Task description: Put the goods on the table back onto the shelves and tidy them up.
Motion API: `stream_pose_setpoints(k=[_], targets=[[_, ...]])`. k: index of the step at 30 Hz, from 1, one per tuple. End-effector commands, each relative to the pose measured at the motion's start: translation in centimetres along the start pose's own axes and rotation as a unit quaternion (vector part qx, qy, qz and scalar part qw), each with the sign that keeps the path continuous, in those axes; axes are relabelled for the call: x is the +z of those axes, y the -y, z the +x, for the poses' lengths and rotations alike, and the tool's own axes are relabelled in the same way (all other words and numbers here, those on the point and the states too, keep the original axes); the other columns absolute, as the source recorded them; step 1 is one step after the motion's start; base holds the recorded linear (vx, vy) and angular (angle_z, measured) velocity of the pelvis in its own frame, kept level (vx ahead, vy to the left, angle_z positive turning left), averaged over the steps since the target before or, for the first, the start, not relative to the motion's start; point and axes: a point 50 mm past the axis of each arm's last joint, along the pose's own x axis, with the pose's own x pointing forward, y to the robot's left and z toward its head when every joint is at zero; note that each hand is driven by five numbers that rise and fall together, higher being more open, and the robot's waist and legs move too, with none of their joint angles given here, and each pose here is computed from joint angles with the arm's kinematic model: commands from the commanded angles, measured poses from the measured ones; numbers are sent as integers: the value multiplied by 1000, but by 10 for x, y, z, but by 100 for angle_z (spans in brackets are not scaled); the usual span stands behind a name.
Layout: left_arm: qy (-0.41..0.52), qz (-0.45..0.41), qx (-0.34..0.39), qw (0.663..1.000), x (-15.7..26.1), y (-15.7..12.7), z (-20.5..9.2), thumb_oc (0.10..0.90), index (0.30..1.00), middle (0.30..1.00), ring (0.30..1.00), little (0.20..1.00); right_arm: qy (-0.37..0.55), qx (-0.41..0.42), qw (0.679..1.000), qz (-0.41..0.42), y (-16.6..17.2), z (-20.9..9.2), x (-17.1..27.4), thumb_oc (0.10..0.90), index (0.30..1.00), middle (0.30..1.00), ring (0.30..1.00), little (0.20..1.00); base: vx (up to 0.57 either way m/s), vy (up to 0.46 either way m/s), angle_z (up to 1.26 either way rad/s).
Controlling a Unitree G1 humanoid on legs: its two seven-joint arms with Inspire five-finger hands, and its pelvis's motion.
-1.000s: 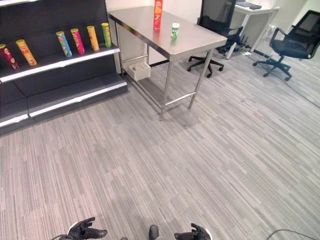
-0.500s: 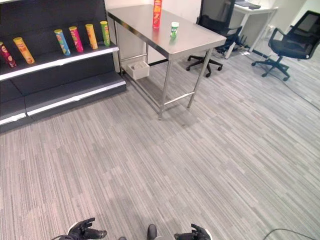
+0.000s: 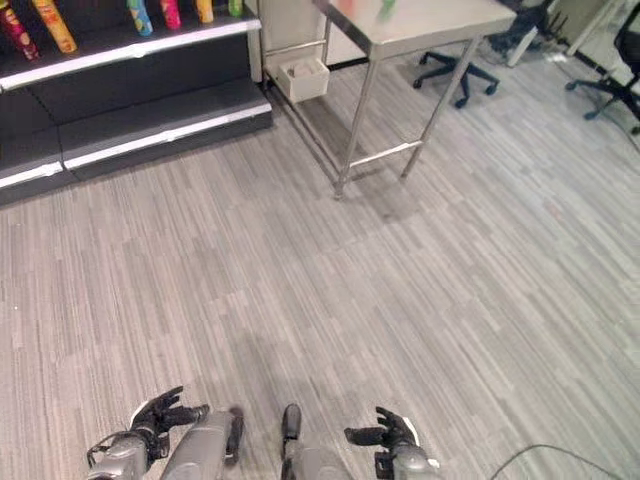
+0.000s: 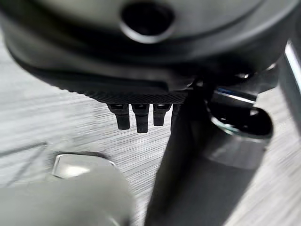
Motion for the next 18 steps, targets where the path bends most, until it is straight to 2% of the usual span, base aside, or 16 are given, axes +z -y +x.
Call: stream_pose_setpoints(k=[1, 4, 9, 11, 15, 18], targets=[[-40, 28, 23, 999, -27, -16, -8, 800, 900, 900, 900, 900, 23, -24, 999, -9, 20, -4, -1, 800, 900, 900, 900, 900, 666, 143, -6], [-58, 25, 34, 997, -38, -22, -11, 800, 900, 900, 900, 900, 22, -17, 1000, -9, 16, -4, -2, 800, 900, 900, 900, 900, 485, 155, -31], [-63, 33, 47, 996, -43, -37, -15, 800, 900, 900, 900, 900, 20, 16, 999, -33, 2, -5, -5, 800, 900, 900, 900, 900, 570, 269, -126], [-46, 37, 49, 997, -32, -41, -13, 800, 900, 900, 900, 900, 42, 18, 999, -27, 3, -4, 8, 800, 900, 900, 900, 900, 320, 253, -75], [-19, 38, 47, 998, -17, -40, -11, 800, 900, 900, 900, 900, 60, 8, 998, -15, 4, -3, 17, 800, 900, 900, 900, 900, 249, 235, 12], [2, 38, 39, 999, -5, -34, -7, 800, 900, 900, 900, 900, 53, 3, 998, -18, 8, -3, 16, 800, 900, 900, 900, 900, 436, 36, -4]])
